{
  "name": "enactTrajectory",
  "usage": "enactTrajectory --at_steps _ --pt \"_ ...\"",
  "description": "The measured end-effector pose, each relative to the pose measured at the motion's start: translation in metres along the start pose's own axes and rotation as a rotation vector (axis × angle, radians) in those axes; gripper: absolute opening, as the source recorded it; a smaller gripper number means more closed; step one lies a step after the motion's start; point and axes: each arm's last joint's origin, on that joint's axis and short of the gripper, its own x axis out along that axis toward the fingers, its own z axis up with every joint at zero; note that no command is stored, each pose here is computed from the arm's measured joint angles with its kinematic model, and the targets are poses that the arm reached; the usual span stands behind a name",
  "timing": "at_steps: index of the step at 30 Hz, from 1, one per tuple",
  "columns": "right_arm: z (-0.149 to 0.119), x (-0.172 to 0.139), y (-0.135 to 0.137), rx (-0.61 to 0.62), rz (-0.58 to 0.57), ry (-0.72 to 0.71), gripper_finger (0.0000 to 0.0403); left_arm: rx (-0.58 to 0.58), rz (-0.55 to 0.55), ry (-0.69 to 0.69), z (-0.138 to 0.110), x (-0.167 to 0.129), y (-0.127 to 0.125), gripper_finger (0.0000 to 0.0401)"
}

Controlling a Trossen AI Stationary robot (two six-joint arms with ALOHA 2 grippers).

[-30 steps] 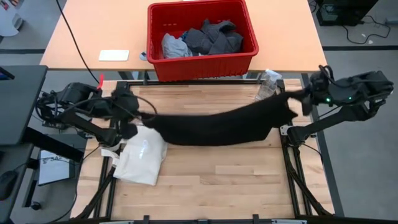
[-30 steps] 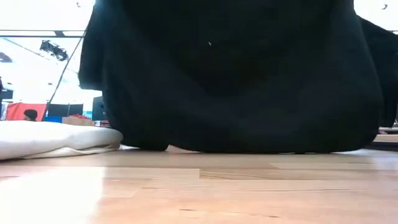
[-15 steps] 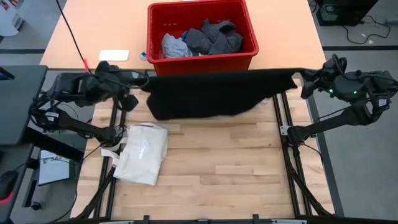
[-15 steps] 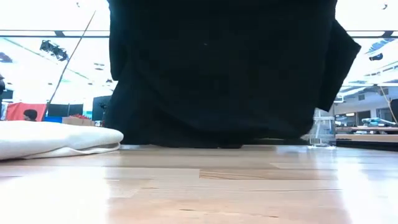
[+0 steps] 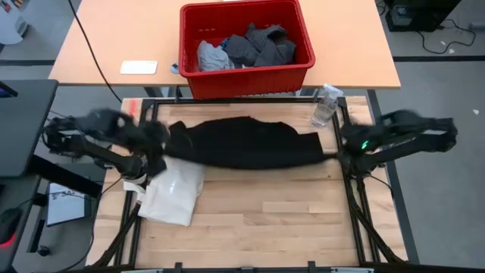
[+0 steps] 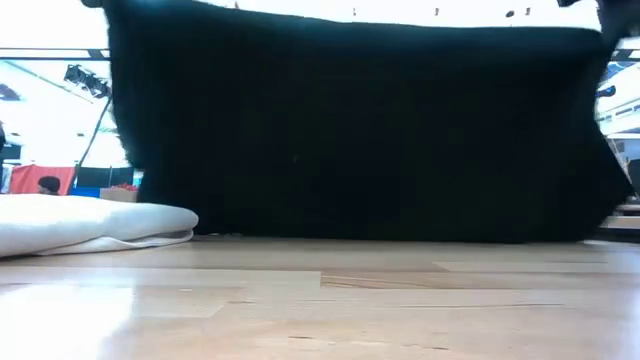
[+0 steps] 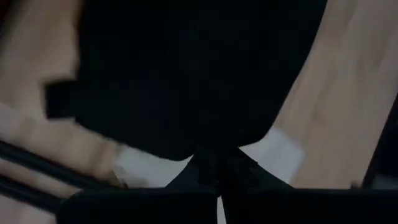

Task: Fold Laundry from Bin
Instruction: Fold the black shirt

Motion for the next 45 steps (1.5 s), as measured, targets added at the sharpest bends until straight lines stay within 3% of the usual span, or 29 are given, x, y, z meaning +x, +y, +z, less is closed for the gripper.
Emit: enactTrajectory --at_steps 6,11,14,20,24,29,34,39,45 --pt "-0.024 0.075 0.021 -0.029 0.159 0.183 0.0008 -0.015 -0.123 0.188 -0.036 0.072 -0.043 0.0003" --pt "-0.056 0.118 0.046 -0.038 0.303 0.299 0.0008 -0.1 -0.217 0.226 -0.07 0.11 -0.071 0.0004" --pt "-0.079 0.135 0.055 -0.036 0.298 0.369 0.0008 -0.141 -0.25 0.241 -0.083 0.124 -0.082 0.0004" --pt "-0.119 0.153 0.072 -0.062 0.258 0.484 0.0008 -0.119 -0.253 0.274 -0.099 0.138 -0.101 0.0006" --pt "-0.138 0.166 0.078 -0.08 0.213 0.5 0.0024 -0.104 -0.224 0.291 -0.103 0.144 -0.107 0.0039" --pt "-0.152 0.175 0.081 -0.078 0.184 0.521 0.0104 -0.147 -0.262 0.273 -0.093 0.139 -0.111 0.0128" --pt "-0.15 0.165 0.082 -0.043 0.256 0.457 0.0166 -0.123 -0.297 0.203 -0.069 0.114 -0.115 0.0194" --pt "-0.13 0.156 0.073 -0.014 0.252 0.264 0.0173 -0.063 -0.109 0.113 -0.044 0.106 -0.091 0.0204" --pt "-0.096 0.157 0.052 -0.049 0.079 0.151 0.017 0.071 -0.01 0.14 -0.011 0.131 -0.046 0.02"
